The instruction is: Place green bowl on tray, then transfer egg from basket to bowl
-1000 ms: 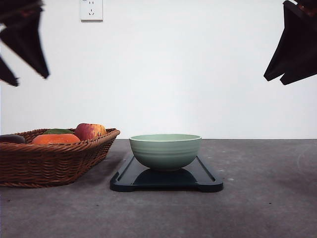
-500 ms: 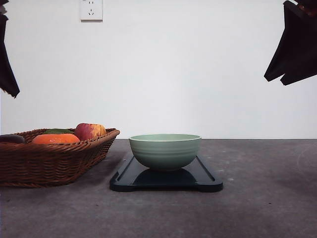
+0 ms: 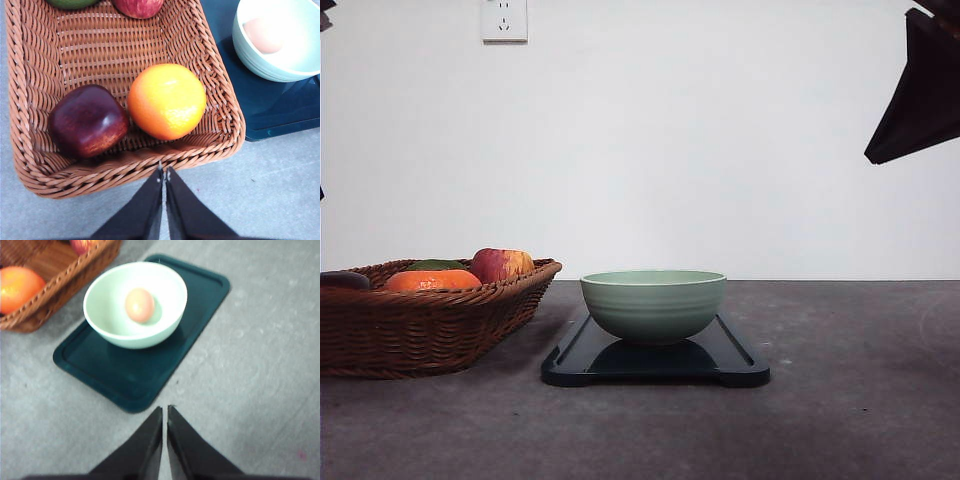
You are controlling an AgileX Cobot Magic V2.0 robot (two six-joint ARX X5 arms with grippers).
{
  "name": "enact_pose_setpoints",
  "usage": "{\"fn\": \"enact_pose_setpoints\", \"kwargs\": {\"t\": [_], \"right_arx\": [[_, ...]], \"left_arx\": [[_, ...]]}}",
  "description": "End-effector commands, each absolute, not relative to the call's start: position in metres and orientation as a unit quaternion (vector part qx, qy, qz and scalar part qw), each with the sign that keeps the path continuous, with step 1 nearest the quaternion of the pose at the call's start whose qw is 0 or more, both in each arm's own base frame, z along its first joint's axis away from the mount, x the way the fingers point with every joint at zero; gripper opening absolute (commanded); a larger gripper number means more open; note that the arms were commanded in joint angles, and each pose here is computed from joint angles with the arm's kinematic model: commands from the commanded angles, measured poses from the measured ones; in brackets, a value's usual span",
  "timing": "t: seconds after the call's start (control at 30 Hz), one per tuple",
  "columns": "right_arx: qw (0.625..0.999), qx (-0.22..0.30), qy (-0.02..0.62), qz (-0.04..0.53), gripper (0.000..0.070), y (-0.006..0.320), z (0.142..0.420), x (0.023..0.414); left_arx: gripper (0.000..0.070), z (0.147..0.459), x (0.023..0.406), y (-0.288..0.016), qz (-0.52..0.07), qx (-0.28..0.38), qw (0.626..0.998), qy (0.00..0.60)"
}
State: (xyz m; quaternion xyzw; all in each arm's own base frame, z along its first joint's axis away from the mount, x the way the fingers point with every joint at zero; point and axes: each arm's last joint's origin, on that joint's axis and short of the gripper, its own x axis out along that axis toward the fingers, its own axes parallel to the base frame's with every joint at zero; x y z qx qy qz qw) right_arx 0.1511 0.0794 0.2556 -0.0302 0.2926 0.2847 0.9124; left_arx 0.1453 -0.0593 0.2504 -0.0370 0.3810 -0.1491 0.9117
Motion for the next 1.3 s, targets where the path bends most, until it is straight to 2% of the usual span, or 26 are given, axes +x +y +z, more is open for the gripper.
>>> {"fn": "enact_pose_setpoints", "kwargs": {"t": [0.0, 0.23, 0.33, 0.4, 0.57, 0.73, 1.1, 1.27], "right_arx": [[0.913, -0.032, 0.287, 0.287, 0.0006, 0.081, 0.256, 0.153], [0.914, -0.032, 0.286, 0.287, 0.0006, 0.081, 0.256, 0.153], [0.914, -0.032, 0.286, 0.288, 0.0006, 0.081, 0.256, 0.153], [0.914, -0.032, 0.286, 0.287, 0.0005, 0.081, 0.256, 0.153], [0.914, -0.032, 0.286, 0.287, 0.0005, 0.081, 0.256, 0.153], [0.914, -0.032, 0.286, 0.287, 0.0005, 0.081, 0.256, 0.153], [0.914, -0.032, 0.286, 0.288, 0.0005, 0.081, 0.256, 0.153], [0.914, -0.032, 0.285, 0.288, 0.0005, 0.081, 0.256, 0.153]], "left_arx": [[0.0, 0.252, 0.146, -0.06, -0.153, -0.037, 0.912, 0.379], [0.0, 0.252, 0.146, -0.06, -0.153, -0.038, 0.912, 0.378], [0.0, 0.253, 0.146, -0.055, -0.159, 0.019, 0.922, 0.352], [0.0, 0.25, 0.144, -0.047, -0.154, 0.038, 0.935, 0.317], [0.0, 0.23, 0.132, -0.027, -0.105, 0.012, 0.973, 0.205], [0.0, 0.199, 0.117, -0.011, -0.05, -0.002, 0.992, 0.119], [0.0, 0.155, 0.098, 0.004, 0.016, -0.005, 0.998, 0.059], [0.0, 0.156, 0.096, 0.006, 0.036, -0.004, 0.998, 0.055]]}}
